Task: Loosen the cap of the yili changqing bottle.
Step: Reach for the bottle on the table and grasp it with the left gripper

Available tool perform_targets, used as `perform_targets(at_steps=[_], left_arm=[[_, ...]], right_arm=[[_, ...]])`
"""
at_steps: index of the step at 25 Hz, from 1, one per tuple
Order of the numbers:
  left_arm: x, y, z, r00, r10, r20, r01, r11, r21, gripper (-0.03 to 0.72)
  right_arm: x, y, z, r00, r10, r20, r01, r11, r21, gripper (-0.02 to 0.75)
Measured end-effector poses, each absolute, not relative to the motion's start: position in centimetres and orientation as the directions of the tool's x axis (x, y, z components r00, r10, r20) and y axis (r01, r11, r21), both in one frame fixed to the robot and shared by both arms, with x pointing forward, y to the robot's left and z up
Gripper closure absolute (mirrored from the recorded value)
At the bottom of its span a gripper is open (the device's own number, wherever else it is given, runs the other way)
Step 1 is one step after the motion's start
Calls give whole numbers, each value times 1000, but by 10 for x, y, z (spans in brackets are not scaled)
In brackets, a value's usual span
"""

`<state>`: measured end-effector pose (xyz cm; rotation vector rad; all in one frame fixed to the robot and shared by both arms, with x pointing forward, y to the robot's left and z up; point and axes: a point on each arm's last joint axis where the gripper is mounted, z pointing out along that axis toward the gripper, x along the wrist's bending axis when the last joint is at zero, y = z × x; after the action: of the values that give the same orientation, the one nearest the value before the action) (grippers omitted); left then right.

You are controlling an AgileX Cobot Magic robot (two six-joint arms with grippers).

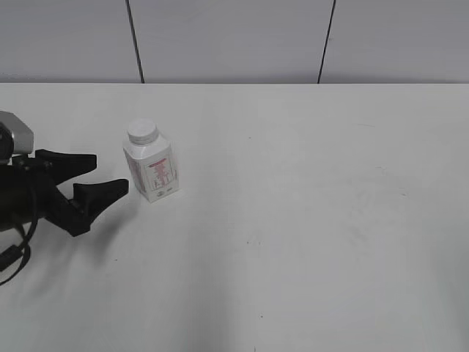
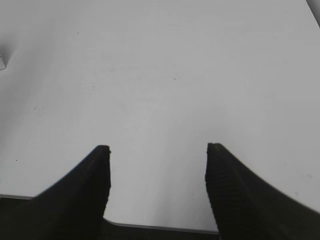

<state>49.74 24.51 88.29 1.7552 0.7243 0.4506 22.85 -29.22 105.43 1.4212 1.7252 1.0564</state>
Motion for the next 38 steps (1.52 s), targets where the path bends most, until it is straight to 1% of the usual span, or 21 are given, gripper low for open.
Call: perform_targets(at_steps=[3,6,14,22,26,33,36,38], left_arm=[[512,245,872,742,666,-80,243,-156,957,125],[526,243,864,754,652,-75,228,-153,962,115],[552,230,848,786,616,-58,202,-168,965,113],[566,209,838,812,583,-36,189,-204,960,113],[567,204,836,805,592,-43,197,-198,960,138],[567,205,836,802,596,-44,199,-197,960,263],[566,203,836,818,574,-38,188,-206,960,265],[563,201,837,847,531,-28,170,-221,960,265]], right_arm=[[228,-292,1054,-195,981,5,451,85,889,258],[228,-292,1054,-195,981,5,451,85,889,258],[228,-292,1054,-195,981,5,451,85,889,258],[228,-292,1054,-195,981,5,451,85,889,258],[228,-292,1054,-195,981,5,451,85,889,258],[228,-292,1054,-195,981,5,451,85,889,258],[228,-292,1054,-195,981,5,451,85,889,258],[228,-292,1054,-195,981,5,451,85,889,258]])
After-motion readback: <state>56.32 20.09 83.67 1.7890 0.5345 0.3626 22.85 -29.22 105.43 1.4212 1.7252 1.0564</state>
